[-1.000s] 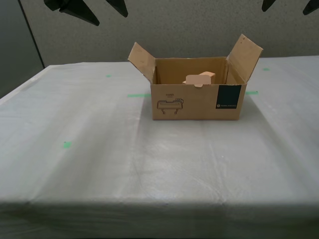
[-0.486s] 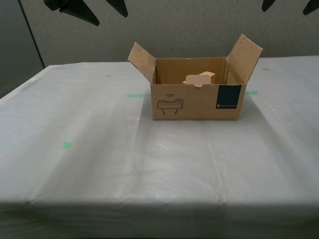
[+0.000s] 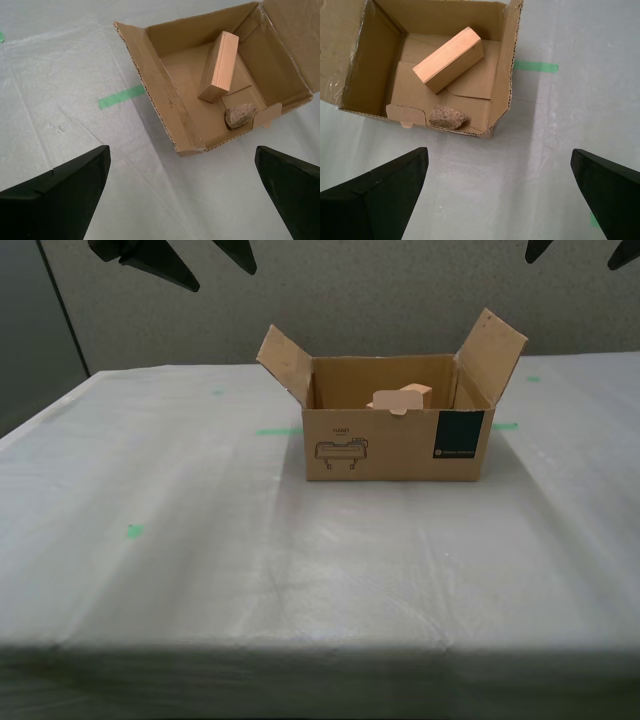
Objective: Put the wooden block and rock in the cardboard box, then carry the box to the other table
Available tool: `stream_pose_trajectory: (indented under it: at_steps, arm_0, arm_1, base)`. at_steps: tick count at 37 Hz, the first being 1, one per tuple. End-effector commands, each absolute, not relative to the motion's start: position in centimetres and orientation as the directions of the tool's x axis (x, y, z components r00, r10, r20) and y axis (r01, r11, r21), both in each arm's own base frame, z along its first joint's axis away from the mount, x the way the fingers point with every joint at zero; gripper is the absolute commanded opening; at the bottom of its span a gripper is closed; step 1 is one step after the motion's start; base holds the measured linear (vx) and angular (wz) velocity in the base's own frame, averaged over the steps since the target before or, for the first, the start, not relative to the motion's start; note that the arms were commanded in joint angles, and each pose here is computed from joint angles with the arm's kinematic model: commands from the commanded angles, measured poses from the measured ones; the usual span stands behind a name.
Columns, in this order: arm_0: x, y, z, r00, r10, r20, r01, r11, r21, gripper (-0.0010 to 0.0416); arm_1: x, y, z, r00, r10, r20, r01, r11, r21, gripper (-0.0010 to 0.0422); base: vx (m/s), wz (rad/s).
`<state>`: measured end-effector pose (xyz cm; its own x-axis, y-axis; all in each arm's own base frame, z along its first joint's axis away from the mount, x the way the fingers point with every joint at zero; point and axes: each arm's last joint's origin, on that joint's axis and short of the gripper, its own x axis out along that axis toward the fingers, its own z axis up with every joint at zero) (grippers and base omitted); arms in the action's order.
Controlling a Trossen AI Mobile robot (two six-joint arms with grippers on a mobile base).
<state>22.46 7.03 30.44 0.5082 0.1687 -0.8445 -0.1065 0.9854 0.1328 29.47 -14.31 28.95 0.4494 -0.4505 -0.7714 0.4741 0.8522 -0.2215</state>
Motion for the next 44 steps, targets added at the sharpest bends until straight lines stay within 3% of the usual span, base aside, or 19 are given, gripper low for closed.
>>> stream_pose_trajectory:
  at_steps: [1,44]
  arm_0:
    - [22.45,7.05,30.46,0.509,0.17,-0.844,-0.106,0.985,0.135,0.0399]
    - [22.45,7.05,30.46,0.509,0.17,-0.844,-0.105,0.985,0.135,0.0399]
  arm_1:
    - [29.48,-14.31,29.0,0.451,-0.451,-0.77,0.474,0.852,-0.222,0.0396]
    - [29.48,-14.31,29.0,0.451,-0.451,-0.77,0.474,0.852,-0.222,0.0396]
  base:
    - [0.0,0.0]
    - [0.0,0.0]
